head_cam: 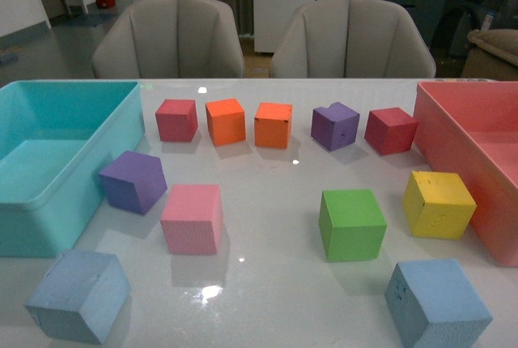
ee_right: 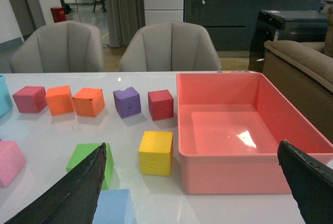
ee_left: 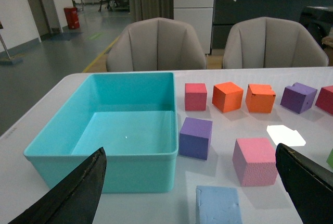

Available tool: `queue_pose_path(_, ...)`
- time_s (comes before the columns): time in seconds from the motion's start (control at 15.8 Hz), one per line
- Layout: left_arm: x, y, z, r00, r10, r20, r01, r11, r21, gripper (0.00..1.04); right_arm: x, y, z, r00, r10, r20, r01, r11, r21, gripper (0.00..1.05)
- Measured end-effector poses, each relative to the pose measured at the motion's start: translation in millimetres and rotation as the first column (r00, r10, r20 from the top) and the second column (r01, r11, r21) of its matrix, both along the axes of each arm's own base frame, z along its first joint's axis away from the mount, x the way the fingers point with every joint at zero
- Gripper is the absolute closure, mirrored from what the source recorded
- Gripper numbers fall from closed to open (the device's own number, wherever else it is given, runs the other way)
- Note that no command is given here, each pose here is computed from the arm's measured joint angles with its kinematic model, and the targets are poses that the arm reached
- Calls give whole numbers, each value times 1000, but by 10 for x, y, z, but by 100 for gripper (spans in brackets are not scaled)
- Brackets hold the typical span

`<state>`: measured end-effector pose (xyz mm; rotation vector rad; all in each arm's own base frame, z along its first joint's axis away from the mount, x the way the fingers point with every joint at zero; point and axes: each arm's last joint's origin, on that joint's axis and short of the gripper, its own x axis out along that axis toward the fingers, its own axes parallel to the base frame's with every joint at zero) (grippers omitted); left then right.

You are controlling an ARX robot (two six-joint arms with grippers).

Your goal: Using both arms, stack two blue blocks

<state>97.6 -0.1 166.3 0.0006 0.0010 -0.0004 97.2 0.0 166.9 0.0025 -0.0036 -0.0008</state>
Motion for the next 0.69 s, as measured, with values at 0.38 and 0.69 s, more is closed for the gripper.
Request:
queue_pose_path(0.38,0,0,0,1000,0,0,0,1000,0,7,0,0,0,1000,0,0,0,1000,0,6)
queue_pose_path(0.69,0,0,0,1000,0,0,0,1000,0,7,0,0,0,1000,0,0,0,1000,0,6)
